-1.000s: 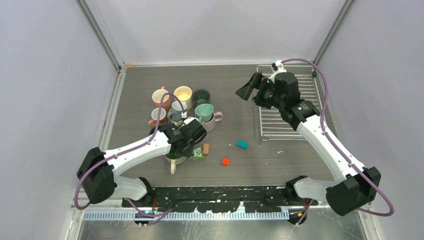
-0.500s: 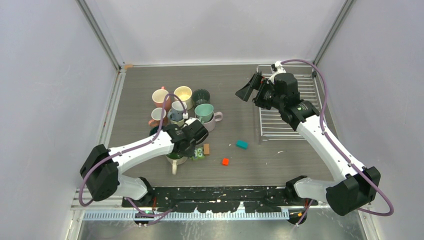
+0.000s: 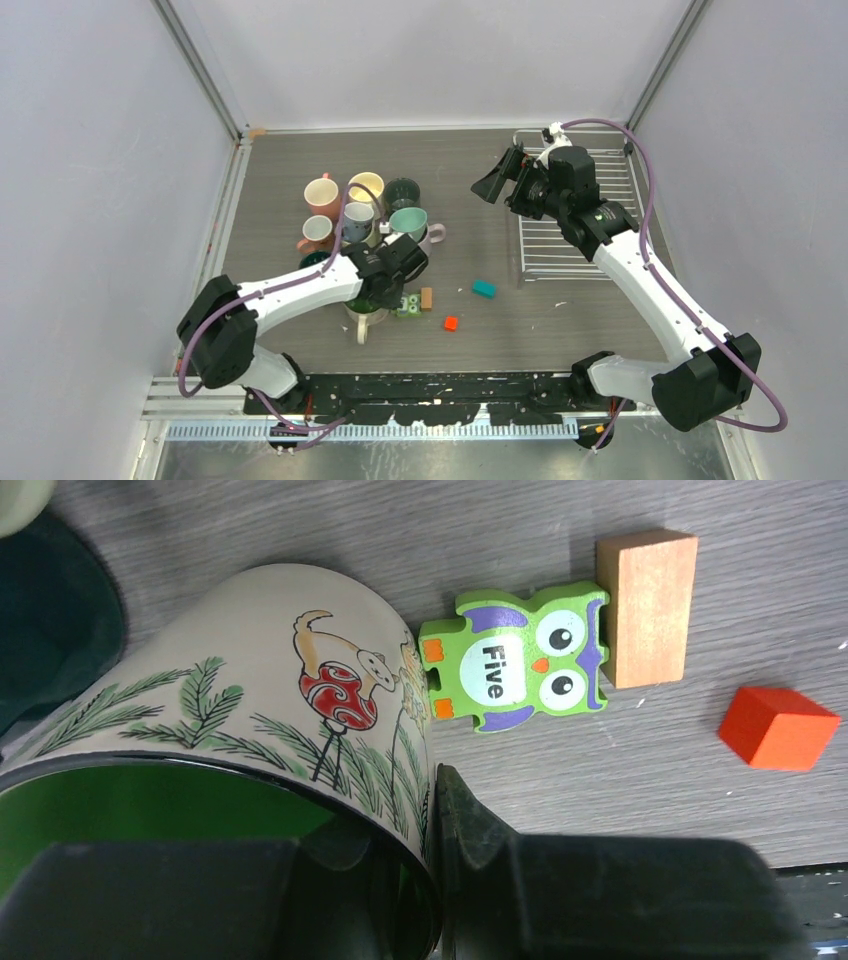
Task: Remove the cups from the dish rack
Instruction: Place the cup at the center of the board.
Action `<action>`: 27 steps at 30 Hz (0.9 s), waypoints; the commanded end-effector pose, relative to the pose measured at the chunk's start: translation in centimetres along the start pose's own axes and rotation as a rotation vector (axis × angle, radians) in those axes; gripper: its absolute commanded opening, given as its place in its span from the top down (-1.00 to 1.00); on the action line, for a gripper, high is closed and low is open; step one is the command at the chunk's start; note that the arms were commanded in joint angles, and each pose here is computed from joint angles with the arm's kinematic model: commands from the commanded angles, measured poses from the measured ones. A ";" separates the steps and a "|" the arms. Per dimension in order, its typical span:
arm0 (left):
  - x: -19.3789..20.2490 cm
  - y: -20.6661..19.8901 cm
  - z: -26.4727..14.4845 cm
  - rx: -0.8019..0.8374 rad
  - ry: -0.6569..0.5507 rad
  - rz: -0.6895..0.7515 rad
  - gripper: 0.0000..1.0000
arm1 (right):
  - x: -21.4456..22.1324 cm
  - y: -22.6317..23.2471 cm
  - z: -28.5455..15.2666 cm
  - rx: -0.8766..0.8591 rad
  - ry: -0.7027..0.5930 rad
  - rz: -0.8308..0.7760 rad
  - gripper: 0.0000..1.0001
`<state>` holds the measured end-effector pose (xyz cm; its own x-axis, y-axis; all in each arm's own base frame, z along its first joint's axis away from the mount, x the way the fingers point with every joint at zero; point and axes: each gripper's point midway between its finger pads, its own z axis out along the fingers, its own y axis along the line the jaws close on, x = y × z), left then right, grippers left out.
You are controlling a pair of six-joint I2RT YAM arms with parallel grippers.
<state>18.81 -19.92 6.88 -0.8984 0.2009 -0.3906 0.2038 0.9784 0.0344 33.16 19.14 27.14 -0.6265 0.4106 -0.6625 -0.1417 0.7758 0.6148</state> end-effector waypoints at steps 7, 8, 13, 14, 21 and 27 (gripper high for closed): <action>-4.8 -1.6 -0.9 0.060 -0.109 0.020 1.00 | -1.2 0.6 -0.7 -0.013 -0.040 -0.027 -1.00; -5.0 -1.4 -0.8 0.060 -0.110 0.016 1.00 | -1.1 0.7 -0.8 -0.014 -0.039 -0.027 -0.99; -6.1 -0.5 -0.6 0.075 -0.110 0.006 1.00 | -1.2 0.6 -0.7 -0.012 -0.039 -0.027 -0.99; -6.3 -0.5 -0.6 0.083 -0.106 0.010 1.00 | -1.2 0.6 -0.6 -0.013 -0.037 -0.026 -1.00; -7.1 -0.2 -0.6 0.097 -0.094 0.024 1.00 | -1.0 0.5 -0.6 -0.010 -0.030 -0.026 -1.00; -7.4 0.5 -1.4 0.088 -0.108 0.013 0.69 | -0.9 0.5 -0.7 -0.007 -0.025 -0.027 -0.99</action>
<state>23.17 -20.27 7.87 -0.8951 0.2111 -0.3928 0.2387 0.9708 -0.0222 32.99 19.06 26.85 -0.6347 0.4060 -0.6575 -0.1349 0.7796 0.6116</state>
